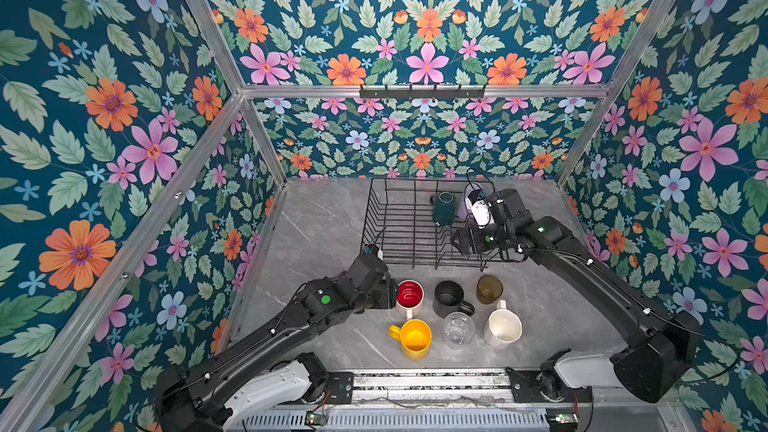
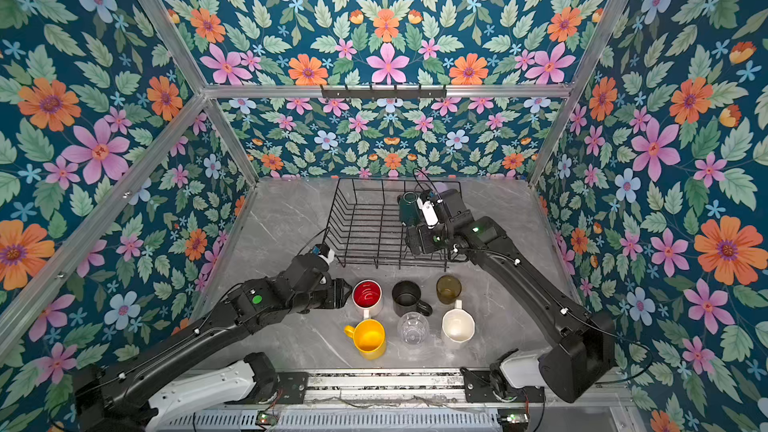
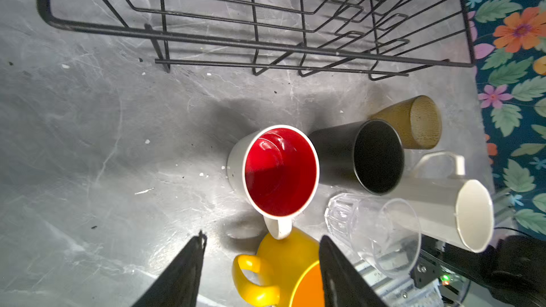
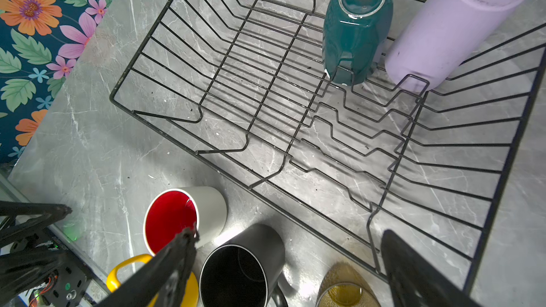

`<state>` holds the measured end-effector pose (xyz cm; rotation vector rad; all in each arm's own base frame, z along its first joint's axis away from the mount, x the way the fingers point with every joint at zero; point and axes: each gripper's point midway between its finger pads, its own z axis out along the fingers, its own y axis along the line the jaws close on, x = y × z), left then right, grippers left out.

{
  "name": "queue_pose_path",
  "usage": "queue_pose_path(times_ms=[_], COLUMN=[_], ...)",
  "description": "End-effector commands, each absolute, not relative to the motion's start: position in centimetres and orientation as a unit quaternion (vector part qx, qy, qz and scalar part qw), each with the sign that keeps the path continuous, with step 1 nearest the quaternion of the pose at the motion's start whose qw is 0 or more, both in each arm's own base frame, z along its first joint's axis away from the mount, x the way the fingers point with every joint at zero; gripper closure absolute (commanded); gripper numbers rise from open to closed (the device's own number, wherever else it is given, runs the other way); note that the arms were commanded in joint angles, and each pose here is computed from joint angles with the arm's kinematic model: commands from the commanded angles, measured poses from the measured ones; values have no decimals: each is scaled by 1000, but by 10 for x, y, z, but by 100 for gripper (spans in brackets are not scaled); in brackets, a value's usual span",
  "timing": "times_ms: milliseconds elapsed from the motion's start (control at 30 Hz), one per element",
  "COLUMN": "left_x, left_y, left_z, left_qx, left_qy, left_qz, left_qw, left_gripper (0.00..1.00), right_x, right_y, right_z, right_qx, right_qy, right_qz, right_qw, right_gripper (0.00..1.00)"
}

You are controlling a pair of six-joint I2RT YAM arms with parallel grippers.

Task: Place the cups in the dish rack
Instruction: 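Reach the left gripper down over the red-lined white mug, then close the left gripper on the rim of the red-lined white mug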

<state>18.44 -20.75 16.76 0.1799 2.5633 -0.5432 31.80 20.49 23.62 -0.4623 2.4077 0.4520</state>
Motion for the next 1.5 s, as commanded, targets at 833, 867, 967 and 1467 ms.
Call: queue_pose_path(times_ms=[833, 867, 967, 1467], left_x=[206, 207, 208, 207], left_y=[-232, -232, -233, -233], left_z=[100, 98, 93, 73], left_qx=[84, 84, 84, 76], left_qy=[975, 975, 977, 981], left_qz=[-85, -81, -75, -63], left_qw=[188, 187, 183, 169], left_gripper=[42, 42, 43, 63], right_x=[312, 312, 312, 311], right_y=[205, 205, 205, 205], right_z=[244, 245, 245, 240], right_qx=[-176, -175, -176, -178], right_qy=[900, 900, 899, 900], right_qz=[193, 192, 194, 192], right_qw=[348, 349, 351, 348], right_gripper=[1, 1, 1, 1])
